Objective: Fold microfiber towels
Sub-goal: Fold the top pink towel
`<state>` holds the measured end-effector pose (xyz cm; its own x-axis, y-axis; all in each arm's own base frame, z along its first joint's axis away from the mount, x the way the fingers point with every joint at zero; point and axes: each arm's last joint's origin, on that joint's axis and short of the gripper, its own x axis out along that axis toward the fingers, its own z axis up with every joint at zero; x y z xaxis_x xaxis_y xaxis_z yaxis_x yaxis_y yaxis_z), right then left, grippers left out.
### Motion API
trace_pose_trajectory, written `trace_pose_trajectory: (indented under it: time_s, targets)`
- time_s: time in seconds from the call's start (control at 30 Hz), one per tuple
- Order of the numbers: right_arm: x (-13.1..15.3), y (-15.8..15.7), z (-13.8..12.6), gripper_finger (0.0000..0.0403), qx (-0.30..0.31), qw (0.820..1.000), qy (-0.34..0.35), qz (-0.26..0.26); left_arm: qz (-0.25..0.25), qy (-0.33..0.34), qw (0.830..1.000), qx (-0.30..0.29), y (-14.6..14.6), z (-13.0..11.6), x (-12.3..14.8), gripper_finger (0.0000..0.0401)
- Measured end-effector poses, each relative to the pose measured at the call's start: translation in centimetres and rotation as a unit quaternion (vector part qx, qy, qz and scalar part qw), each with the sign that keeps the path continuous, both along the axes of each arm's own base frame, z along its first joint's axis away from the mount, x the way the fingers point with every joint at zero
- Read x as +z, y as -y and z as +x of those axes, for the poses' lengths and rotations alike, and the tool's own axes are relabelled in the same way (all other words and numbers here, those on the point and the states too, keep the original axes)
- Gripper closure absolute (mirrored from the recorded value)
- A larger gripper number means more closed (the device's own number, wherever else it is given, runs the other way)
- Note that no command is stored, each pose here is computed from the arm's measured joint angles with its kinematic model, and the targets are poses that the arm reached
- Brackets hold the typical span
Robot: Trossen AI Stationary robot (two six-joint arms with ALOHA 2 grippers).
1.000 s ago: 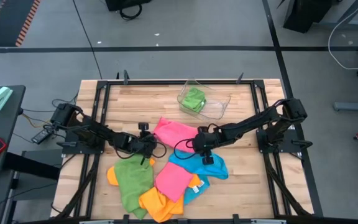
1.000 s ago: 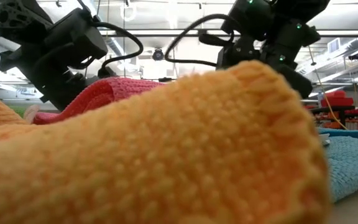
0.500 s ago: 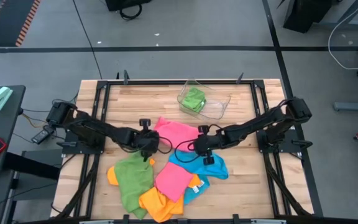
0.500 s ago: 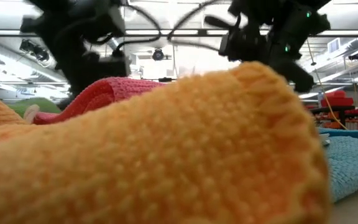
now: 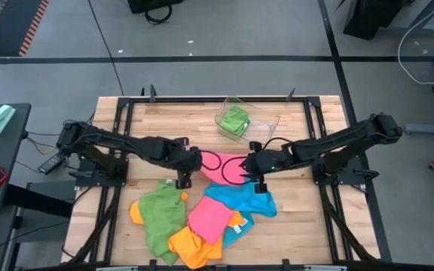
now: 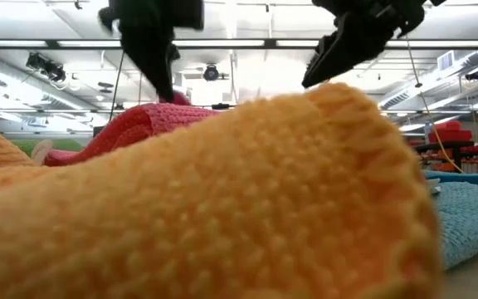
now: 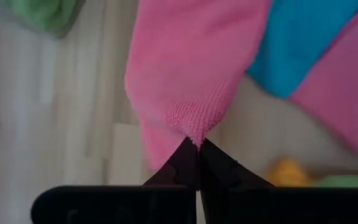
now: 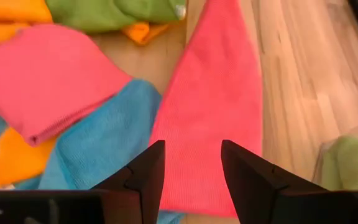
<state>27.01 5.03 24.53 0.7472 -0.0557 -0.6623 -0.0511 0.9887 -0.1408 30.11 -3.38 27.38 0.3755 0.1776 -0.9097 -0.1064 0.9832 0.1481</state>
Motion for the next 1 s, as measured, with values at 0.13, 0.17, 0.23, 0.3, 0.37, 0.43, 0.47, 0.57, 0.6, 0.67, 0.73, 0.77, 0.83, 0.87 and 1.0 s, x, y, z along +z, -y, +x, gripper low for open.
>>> trace_pose_trajectory:
  time_s: [0.13,0.17,0.23,0.3,0.37,0.43,0.47,0.57,0.6,0.67,0.73,0.77,0.83,0.87,1.0]
  targets:
    - [0.6,-0.1,-0.4,0.0237,-0.001,1.000,0.011,0.007,-0.081,0.009,0.996,0.043,-0.1,0.0,3.0,0.0392]
    - [0.7,-0.1,-0.5,0.0237,-0.003,1.000,0.014,0.011,-0.106,0.010,0.993,0.058,-0.3,0.0,3.7,0.0392]
    - [0.8,-0.1,-0.6,0.0237,-0.007,1.000,0.014,0.016,-0.154,0.003,0.984,0.090,-0.5,-0.2,4.5,0.0390]
    - [0.9,-0.1,-0.6,0.0237,-0.010,1.000,0.014,0.019,-0.203,-0.003,0.973,0.111,-0.6,-0.2,5.0,0.0388]
    - [0.9,-0.3,-0.8,0.0237,-0.006,1.000,0.014,0.019,-0.242,-0.009,0.963,0.118,-0.5,-0.2,5.1,0.0389]
    - [1.1,-0.6,-0.9,0.0237,0.002,1.000,0.017,0.018,-0.264,-0.014,0.957,0.120,-0.4,-0.2,5.1,0.0392]
    - [1.1,-0.7,-1.0,0.0237,0.006,1.000,0.018,0.018,-0.273,-0.017,0.954,0.120,-0.3,-0.1,5.0,0.0392]
    - [1.2,-1.3,-1.1,0.0237,0.017,1.000,0.020,0.018,-0.297,-0.009,0.947,0.122,-0.1,0.5,4.8,0.0392]
    - [1.2,-1.5,-1.2,0.0237,0.020,0.999,0.019,0.018,-0.300,-0.010,0.945,0.126,-0.1,0.5,4.8,0.0392]
    - [1.0,-2.0,-0.8,0.0237,0.022,0.999,0.028,0.014,-0.301,-0.008,0.945,0.126,-0.1,0.5,4.9,0.0388]
    - [0.3,-2.7,-0.2,0.0237,0.024,0.999,0.033,0.003,-0.300,-0.009,0.946,0.125,-0.2,0.5,4.9,0.0388]
    - [-0.2,-3.1,0.3,0.0237,0.027,0.999,0.033,-0.007,-0.300,-0.008,0.946,0.124,-0.2,0.5,4.9,0.0389]
    - [-1.3,-3.9,1.1,0.0237,0.033,0.999,0.030,-0.028,-0.298,-0.007,0.947,0.120,-0.3,0.5,4.9,0.0392]
    - [-1.9,-4.4,1.4,0.0237,0.035,0.998,0.030,-0.041,-0.297,-0.007,0.947,0.119,-0.4,0.5,4.9,0.0392]
    - [-3.9,-6.2,2.4,0.0237,0.051,0.993,0.038,-0.104,-0.295,-0.004,0.948,0.117,-0.5,0.5,4.9,0.0386]
